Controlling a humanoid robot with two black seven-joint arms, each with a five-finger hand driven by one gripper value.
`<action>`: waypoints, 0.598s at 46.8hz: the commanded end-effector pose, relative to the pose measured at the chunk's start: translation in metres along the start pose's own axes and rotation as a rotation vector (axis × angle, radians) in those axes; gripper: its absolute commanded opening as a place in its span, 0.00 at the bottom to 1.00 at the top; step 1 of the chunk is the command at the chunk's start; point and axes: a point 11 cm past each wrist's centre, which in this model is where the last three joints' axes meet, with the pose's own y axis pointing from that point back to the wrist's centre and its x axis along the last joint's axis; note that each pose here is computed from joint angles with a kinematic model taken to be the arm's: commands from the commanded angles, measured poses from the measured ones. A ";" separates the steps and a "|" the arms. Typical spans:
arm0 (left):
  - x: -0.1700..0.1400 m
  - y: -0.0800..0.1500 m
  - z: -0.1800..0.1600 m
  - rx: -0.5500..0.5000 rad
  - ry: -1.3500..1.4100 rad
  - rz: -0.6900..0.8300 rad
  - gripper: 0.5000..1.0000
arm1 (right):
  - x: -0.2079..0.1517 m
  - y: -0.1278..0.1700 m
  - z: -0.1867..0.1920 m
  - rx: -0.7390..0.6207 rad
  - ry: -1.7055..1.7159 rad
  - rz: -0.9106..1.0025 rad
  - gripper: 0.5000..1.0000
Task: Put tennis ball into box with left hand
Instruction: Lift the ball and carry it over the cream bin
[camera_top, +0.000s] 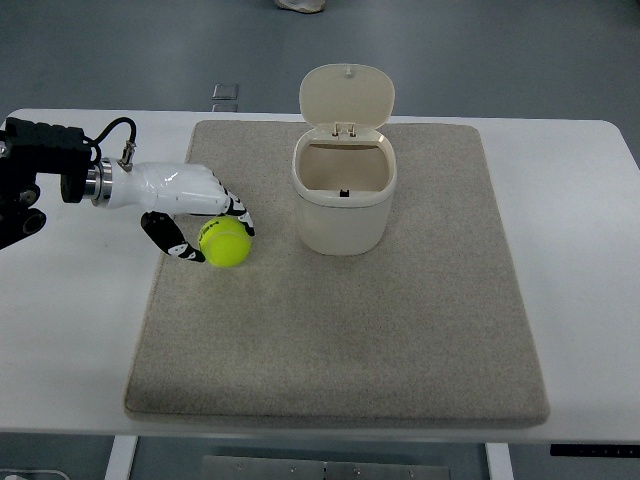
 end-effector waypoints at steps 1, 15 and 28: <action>0.022 0.012 -0.006 0.025 -0.038 0.031 0.00 | 0.000 0.000 0.000 -0.001 -0.001 0.000 0.88; 0.106 0.029 0.012 0.002 -0.211 0.136 0.00 | 0.000 0.000 0.000 0.001 -0.001 0.000 0.88; 0.143 0.008 0.051 -0.088 -0.321 0.162 0.00 | 0.000 0.000 0.000 -0.001 -0.001 0.000 0.88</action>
